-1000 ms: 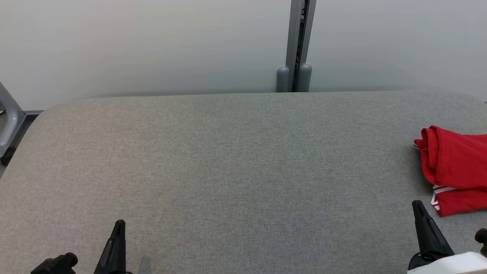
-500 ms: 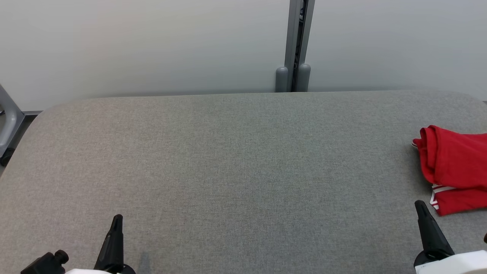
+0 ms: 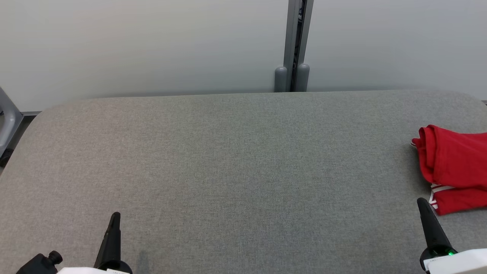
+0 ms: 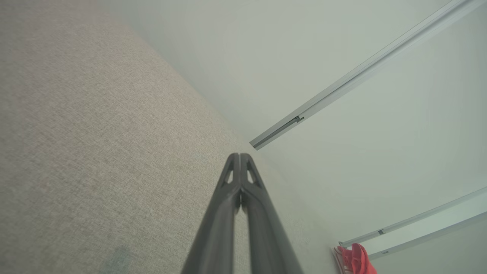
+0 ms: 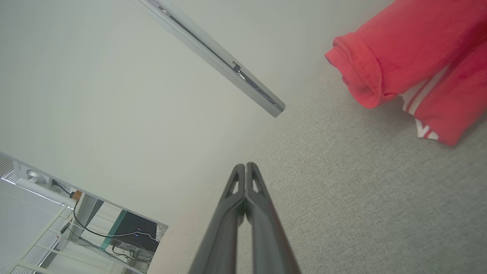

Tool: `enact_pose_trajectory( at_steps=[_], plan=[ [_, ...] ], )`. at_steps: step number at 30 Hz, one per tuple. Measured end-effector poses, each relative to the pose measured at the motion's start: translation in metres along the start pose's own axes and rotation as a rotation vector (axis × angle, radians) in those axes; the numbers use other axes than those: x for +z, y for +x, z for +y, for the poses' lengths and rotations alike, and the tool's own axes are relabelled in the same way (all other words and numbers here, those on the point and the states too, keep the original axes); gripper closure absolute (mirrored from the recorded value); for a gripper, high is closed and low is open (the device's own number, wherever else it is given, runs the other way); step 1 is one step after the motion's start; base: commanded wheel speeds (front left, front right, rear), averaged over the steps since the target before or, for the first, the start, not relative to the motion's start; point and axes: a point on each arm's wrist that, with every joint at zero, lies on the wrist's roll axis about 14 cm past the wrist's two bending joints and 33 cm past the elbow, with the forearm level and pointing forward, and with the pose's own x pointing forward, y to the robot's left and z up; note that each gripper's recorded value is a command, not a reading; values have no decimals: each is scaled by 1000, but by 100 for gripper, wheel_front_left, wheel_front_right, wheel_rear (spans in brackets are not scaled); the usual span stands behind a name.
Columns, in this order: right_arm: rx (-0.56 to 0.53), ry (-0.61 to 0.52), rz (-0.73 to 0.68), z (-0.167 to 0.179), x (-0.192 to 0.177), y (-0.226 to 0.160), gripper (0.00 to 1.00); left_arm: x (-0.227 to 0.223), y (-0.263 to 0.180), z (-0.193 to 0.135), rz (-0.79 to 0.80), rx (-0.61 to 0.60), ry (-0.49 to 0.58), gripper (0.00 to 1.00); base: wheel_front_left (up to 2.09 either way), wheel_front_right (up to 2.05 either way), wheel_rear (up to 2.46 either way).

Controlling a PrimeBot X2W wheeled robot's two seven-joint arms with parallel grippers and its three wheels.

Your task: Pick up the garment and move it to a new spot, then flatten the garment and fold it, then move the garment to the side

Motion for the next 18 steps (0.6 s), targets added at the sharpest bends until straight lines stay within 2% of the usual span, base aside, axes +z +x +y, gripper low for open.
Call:
enact_pose_trajectory(
  at_steps=[18],
  plan=[
    [0,196,-10,-2,5,3,100,2,5,-6,-3,-17,-196,100,0,0,0]
  ],
)
